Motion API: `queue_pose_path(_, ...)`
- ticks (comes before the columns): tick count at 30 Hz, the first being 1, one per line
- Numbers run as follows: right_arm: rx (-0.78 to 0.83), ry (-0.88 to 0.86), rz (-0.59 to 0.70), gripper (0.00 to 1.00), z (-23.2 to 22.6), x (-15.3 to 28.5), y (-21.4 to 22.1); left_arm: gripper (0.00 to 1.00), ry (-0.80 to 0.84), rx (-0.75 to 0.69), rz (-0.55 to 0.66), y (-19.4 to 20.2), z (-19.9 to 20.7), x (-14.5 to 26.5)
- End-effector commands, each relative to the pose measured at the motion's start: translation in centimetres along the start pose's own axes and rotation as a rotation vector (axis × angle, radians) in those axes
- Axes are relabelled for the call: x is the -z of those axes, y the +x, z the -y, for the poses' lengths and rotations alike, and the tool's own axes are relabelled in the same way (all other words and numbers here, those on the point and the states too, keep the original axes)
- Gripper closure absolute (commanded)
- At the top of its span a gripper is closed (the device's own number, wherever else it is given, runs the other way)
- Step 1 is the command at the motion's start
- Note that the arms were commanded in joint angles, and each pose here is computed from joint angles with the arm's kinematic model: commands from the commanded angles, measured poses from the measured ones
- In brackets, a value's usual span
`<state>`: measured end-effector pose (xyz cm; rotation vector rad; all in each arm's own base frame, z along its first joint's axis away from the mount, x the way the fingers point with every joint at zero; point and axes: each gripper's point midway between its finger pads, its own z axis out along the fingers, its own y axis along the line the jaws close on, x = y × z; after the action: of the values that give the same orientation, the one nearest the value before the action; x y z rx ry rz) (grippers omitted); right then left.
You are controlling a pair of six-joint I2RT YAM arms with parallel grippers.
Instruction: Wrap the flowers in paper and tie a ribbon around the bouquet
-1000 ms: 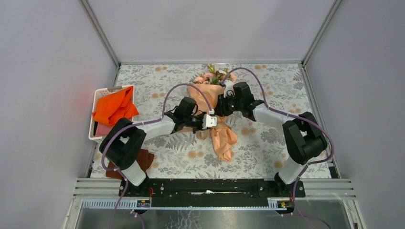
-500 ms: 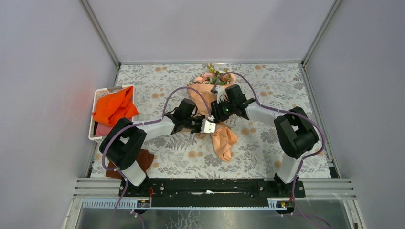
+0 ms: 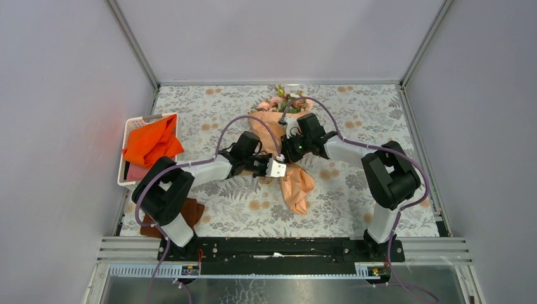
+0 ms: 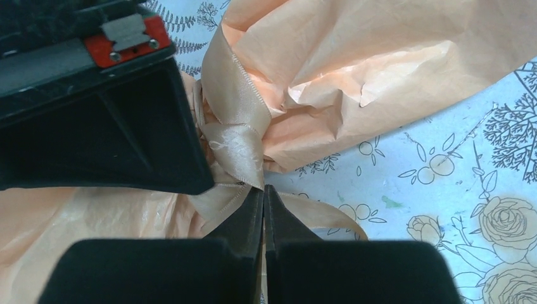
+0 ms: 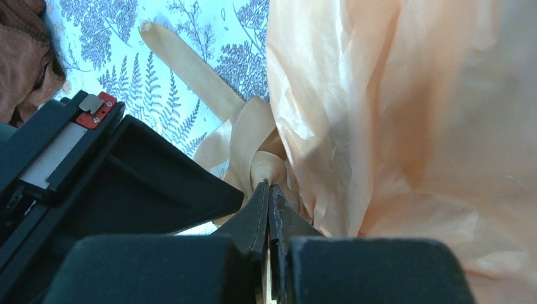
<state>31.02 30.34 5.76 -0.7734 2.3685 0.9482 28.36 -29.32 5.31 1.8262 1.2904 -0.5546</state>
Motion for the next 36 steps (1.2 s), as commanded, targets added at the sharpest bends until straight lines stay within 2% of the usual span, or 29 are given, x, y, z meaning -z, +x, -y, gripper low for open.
queue_pose_path(1,0.080,0.011,0.121,1.00,-1.1,1.2,-3.7,0.90,-0.005,-0.038,-0.017,0.1,-0.2,0.1)
queue_pose_path(4,0.085,0.024,0.137,1.00,-1.0,1.5,-3.8,0.74,0.021,-0.060,-0.054,0.2,0.3,1.0)
queue_pose_path(9,0.084,0.033,0.158,1.00,-1.0,1.7,-4.1,0.55,0.098,-0.084,-0.114,0.9,1.8,3.1)
queue_pose_path(15,0.084,0.043,0.174,1.00,-1.0,2.1,-4.1,0.41,0.193,-0.082,-0.178,2.5,4.4,4.3)
queue_pose_path(20,0.082,0.042,0.179,1.00,-1.0,2.1,-4.1,0.39,0.178,-0.062,-0.168,2.4,4.1,4.0)
queue_pose_path(28,0.066,0.037,0.191,1.00,-1.0,1.9,-4.3,0.39,0.126,-0.076,-0.176,3.6,3.6,2.1)
queue_pose_path(31,0.041,0.047,0.202,1.00,-0.6,2.2,-4.4,0.45,0.119,-0.090,-0.197,4.5,3.7,1.7)
queue_pose_path(34,0.003,0.054,0.226,1.00,0.1,2.8,-4.4,0.62,0.090,-0.110,-0.229,5.4,3.3,1.6)
queue_pose_path(36,-0.017,0.054,0.246,1.00,0.4,3.3,-4.5,0.85,0.069,-0.112,-0.253,5.9,3.0,1.6)
